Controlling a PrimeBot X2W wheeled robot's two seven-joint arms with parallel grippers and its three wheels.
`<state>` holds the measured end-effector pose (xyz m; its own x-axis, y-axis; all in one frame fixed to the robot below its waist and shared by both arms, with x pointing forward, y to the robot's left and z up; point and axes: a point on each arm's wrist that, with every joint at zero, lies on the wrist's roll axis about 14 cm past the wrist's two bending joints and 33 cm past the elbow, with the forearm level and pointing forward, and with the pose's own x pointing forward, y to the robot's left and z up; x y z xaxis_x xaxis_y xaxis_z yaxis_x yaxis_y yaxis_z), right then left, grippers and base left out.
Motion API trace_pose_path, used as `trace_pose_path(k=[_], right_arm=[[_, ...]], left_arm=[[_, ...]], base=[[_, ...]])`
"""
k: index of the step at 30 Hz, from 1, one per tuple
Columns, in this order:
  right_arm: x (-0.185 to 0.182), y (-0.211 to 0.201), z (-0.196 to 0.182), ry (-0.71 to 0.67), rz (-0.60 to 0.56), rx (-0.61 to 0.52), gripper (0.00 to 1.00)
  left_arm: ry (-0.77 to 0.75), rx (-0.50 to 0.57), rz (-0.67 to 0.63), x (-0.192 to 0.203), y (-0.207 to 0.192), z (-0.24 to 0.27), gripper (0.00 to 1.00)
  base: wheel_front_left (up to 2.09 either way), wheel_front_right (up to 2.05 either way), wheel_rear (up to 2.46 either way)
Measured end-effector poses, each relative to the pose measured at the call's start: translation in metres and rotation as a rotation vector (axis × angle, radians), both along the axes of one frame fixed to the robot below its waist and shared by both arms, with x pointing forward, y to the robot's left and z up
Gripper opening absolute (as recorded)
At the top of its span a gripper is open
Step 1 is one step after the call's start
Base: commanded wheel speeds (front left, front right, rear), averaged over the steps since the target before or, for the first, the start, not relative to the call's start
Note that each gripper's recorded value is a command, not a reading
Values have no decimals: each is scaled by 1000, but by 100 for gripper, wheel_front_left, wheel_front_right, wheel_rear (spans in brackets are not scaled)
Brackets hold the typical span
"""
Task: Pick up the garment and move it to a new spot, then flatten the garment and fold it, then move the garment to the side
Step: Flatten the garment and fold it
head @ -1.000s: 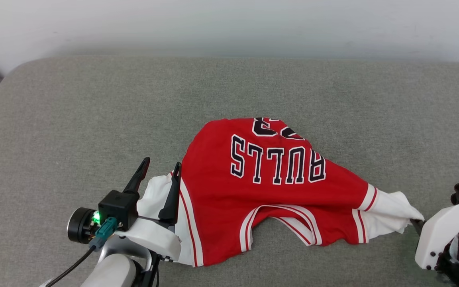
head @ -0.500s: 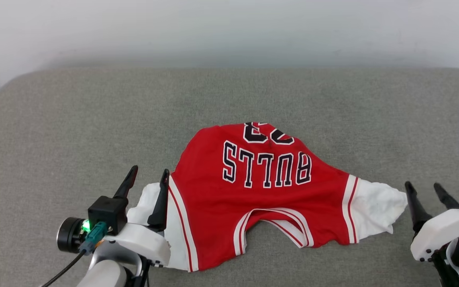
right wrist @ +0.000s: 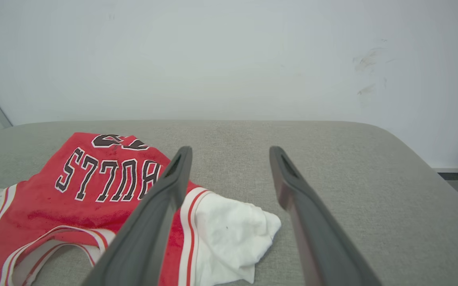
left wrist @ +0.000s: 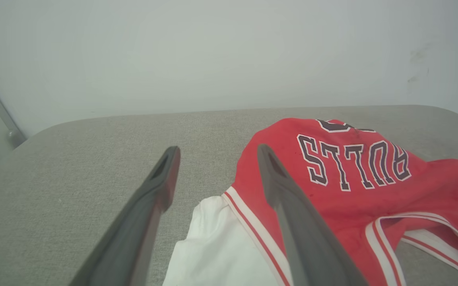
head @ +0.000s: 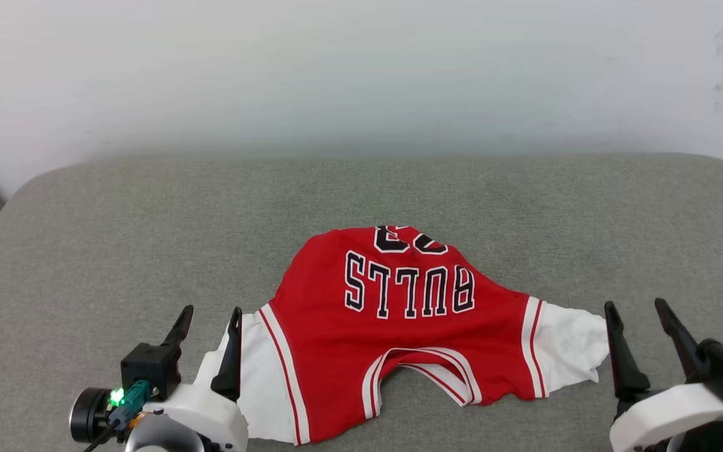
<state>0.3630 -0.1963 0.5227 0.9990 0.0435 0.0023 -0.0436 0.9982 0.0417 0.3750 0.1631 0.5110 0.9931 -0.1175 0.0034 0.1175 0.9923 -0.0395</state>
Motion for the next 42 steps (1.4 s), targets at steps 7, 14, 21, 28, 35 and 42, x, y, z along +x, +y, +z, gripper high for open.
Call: trace_pose_path(k=[7,14,21,28,35,42], right_arm=[[-21,11,4,-5,15,20,100],[-31,12,4,8,11,37,100],[-28,13,-6,39,8,46,100],[-19,9,-19,68,-8,50,100],[-16,3,-24,80,-27,50,100],[-16,-2,-36,152,-36,77,100]], left_arm=[[117,-15,5,-8,6,-24,100],[522,-1,-84,-23,16,-85,100],[831,6,-116,-33,30,-126,100],[1067,-21,-179,-37,27,-153,48],[1105,-54,-229,-36,7,-162,0],[908,-64,-126,-22,11,-148,0]], base=[[0,0,0],[0,0,0],[0,0,0],[0,0,0],[0,0,0],[0,0,0]])
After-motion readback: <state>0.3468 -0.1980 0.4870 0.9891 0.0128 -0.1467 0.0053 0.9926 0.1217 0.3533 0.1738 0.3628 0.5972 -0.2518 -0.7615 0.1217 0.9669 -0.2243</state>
